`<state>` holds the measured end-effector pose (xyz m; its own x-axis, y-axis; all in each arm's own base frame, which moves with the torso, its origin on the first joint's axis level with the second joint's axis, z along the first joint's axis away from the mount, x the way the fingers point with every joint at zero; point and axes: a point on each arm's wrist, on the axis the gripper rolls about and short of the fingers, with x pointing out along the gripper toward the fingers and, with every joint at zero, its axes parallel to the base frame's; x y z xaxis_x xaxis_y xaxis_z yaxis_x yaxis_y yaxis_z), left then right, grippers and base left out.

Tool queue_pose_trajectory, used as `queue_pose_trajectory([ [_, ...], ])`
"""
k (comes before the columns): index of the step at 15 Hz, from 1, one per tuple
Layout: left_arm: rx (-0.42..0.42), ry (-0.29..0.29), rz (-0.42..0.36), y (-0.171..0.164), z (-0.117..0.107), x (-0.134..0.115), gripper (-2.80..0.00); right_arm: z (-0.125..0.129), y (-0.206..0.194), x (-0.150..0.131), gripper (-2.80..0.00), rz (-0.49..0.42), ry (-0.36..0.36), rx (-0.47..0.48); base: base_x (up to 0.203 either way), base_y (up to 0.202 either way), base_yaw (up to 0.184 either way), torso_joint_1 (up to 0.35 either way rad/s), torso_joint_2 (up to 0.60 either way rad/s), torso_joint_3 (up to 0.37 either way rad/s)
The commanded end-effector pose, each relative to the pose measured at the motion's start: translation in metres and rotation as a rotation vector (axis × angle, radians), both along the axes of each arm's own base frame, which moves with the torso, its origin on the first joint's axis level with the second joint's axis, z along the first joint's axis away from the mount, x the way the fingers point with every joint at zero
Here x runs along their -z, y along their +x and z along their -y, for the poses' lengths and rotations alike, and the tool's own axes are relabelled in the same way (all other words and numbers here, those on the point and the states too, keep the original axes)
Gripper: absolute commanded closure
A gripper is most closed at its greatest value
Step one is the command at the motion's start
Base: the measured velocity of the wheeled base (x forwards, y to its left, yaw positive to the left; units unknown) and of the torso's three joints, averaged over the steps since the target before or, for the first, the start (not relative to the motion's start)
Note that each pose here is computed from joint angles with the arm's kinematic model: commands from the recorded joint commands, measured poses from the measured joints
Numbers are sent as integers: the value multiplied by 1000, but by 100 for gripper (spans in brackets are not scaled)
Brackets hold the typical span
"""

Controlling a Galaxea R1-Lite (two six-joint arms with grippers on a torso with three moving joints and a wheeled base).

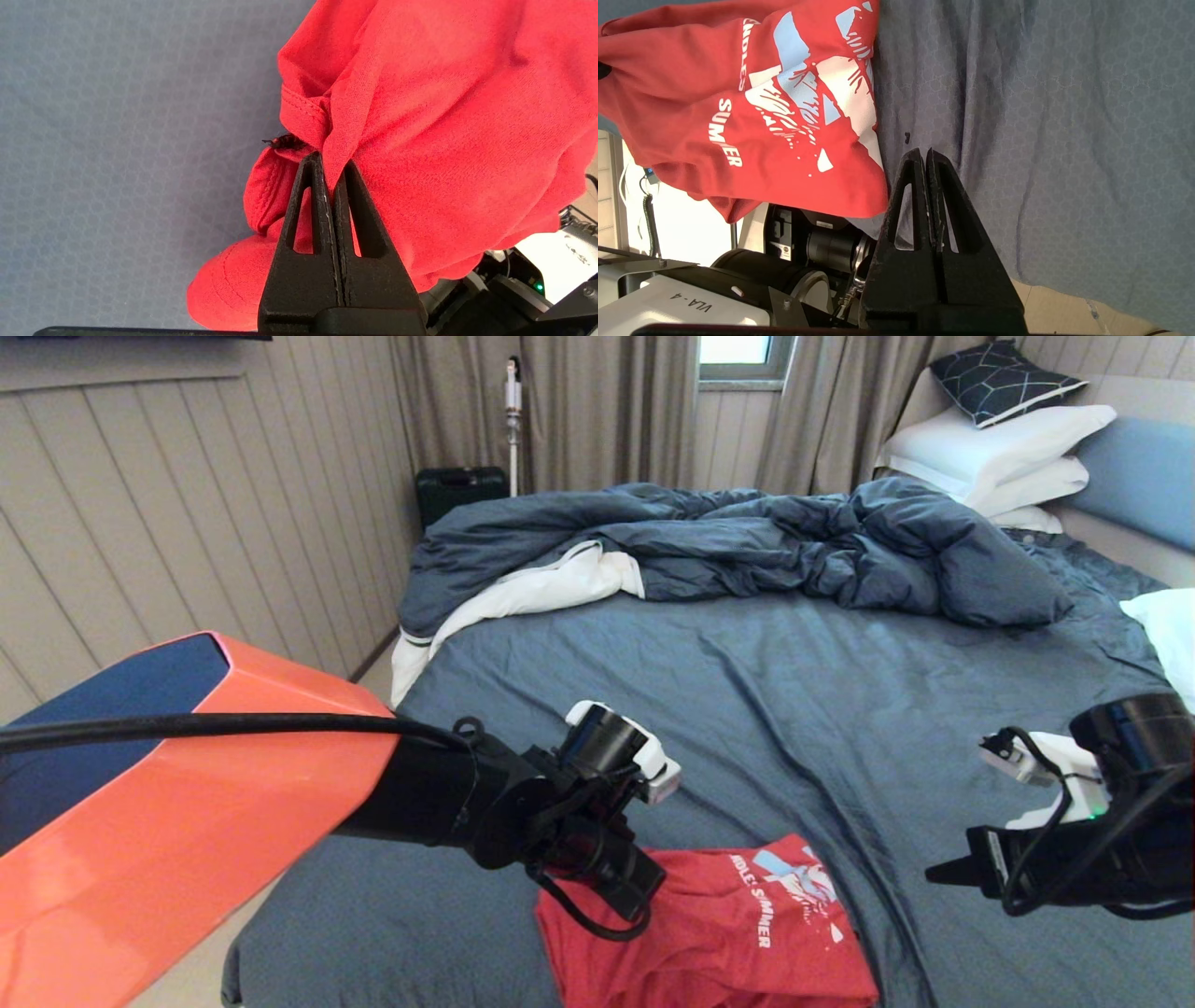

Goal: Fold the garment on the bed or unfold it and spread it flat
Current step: Fold the red T-shirt

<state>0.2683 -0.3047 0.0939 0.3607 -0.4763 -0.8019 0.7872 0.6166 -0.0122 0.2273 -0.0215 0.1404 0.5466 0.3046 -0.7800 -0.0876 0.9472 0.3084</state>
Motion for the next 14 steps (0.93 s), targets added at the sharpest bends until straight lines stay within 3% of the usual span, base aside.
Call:
queue_pose_trajectory([
  [1, -2, 11, -11, -1, -1, 2, 0, 0, -1, 1, 0, -3, 2, -2, 0, 0, 0, 0, 0, 0],
  [4, -17, 42, 12, -8, 1, -2, 0, 0, -1, 1, 0, -4, 1, -2, 0, 0, 0, 0, 0, 0],
  [5, -18, 48, 13, -11, -1, -5, -280, 0, -1, 1, 0, -4, 1, -2, 0, 0, 0, 0, 0, 0],
  [11, -32, 29, -2, -29, -10, -33, -280, 0, -1, 0, 0, -3, 1, -1, 0, 0, 0, 0, 0, 0],
  [14, -83, 4, -14, -37, -21, -51, -280, -1, -2, -1, 0, 4, 1, -2, 0, 0, 0, 0, 0, 0],
])
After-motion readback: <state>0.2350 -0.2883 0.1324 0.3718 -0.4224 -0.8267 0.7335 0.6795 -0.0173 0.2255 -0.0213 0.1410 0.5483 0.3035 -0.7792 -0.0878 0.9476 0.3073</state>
